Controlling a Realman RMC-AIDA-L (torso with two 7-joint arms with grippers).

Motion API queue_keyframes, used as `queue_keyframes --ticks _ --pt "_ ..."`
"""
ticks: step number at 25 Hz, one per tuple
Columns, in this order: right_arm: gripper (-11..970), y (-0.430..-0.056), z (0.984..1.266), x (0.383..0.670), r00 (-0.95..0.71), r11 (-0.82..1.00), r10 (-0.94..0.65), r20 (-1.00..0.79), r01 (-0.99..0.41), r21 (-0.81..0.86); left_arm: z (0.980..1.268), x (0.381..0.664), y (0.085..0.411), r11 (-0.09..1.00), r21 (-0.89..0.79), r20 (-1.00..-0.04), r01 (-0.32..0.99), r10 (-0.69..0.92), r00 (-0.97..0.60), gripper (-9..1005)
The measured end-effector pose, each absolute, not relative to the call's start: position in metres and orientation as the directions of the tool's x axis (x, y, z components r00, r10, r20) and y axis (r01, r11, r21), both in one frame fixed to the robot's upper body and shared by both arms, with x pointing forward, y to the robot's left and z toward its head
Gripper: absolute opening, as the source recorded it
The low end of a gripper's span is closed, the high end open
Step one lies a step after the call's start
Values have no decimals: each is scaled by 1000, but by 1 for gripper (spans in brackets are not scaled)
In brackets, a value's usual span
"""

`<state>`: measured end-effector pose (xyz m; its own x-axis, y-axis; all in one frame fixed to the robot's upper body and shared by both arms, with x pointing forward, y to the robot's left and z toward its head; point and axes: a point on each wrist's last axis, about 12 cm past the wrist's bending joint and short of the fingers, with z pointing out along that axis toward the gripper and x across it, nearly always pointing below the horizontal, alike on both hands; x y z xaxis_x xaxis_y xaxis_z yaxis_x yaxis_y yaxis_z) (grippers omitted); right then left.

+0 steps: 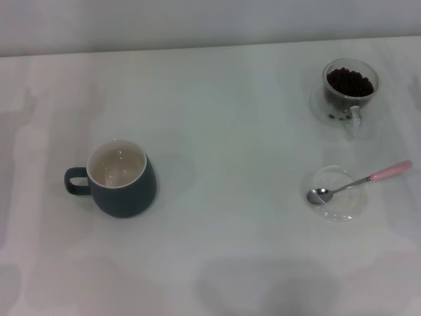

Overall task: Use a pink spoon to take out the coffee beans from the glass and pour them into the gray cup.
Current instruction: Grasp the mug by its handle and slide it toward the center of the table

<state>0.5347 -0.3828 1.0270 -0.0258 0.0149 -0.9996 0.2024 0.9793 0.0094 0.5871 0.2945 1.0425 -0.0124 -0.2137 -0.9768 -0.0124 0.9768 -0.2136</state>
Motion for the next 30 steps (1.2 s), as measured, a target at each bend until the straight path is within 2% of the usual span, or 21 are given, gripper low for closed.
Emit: queue_keyframes --ticks 6,11,13,17,30 --pt "860 -384 1026 535 -28 976 42 -999 213 35 1039 574 298 978 -209 -978 -1 -209 14 887" --pt "860 -383 1025 535 -40 976 49 -998 214 39 1028 544 314 978 -208 -977 -33 -206 52 887" --pt "860 -382 1025 536 -38 977 51 -998 211 41 1025 524 322 981 -193 -978 -29 -190 90 887" --pt "860 -379 1026 539 -33 978 54 -998 203 46 1021 506 328 985 -170 -981 -15 -168 101 888" --pt "859 -371 1038 560 -7 984 46 -999 175 44 1010 450 335 983 -12 -996 185 -29 90 888"
